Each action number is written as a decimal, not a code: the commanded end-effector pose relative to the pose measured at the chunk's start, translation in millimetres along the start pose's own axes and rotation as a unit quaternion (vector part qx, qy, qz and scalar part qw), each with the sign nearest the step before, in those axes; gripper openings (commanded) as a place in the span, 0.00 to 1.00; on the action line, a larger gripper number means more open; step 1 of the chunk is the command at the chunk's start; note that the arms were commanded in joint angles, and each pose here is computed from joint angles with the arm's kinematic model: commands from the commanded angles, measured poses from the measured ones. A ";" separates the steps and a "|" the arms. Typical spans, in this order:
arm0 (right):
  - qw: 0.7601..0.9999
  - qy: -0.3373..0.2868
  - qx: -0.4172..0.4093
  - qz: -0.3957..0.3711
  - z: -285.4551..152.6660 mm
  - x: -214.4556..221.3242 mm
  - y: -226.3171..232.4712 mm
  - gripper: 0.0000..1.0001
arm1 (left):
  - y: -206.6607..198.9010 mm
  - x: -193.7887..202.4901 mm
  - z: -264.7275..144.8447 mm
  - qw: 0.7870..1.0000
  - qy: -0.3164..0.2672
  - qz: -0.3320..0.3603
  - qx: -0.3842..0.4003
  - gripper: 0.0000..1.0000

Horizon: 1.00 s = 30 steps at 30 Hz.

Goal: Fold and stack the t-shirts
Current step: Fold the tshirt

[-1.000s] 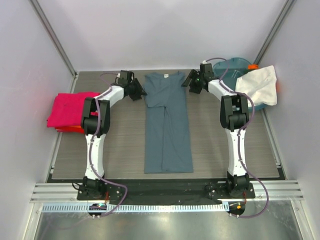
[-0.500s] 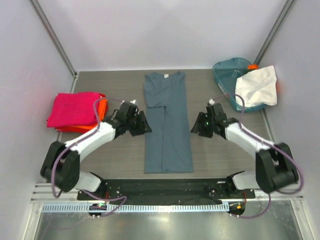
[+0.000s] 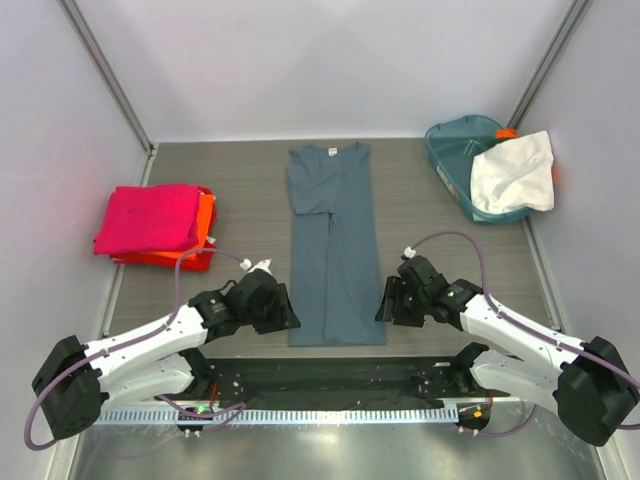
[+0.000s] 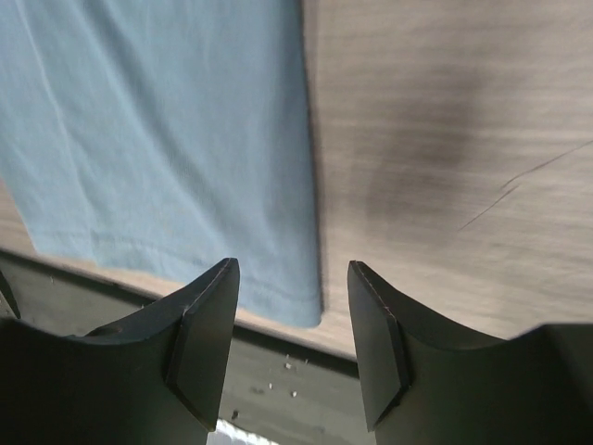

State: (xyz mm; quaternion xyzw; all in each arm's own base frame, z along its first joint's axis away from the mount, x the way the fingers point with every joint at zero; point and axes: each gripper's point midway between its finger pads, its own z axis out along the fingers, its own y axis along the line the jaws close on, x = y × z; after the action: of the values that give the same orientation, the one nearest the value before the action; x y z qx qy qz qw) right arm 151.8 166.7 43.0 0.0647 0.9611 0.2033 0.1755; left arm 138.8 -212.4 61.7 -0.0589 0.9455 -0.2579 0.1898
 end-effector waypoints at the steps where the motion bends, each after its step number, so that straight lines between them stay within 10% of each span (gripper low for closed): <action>1: 1.000 0.022 0.008 0.021 0.2 15.9 -1.9 0.56 | 6.2 10.0 2.5 1.000 -0.011 -0.021 -0.021 0.47; 14: 0.997 0.065 0.031 0.003 12.5 50.8 -12.8 0.49 | 26.4 24.7 9.9 0.999 -0.004 -0.028 -0.045 0.48; 21: 0.997 0.071 0.023 -0.005 12.7 52.1 -8.7 0.03 | 20.2 30.5 15.6 0.999 0.013 -0.031 -0.030 0.43; 30: 0.998 0.070 0.000 -0.006 7.0 50.5 1.1 0.01 | 16.5 33.1 20.3 0.999 0.018 -0.039 -0.017 0.43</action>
State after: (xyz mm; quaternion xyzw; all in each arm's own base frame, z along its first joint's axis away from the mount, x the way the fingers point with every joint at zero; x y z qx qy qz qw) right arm 110.5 176.6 17.2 0.0512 0.9735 0.1934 0.1108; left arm 113.9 -204.5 24.3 -0.0896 0.9560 -0.2279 0.1615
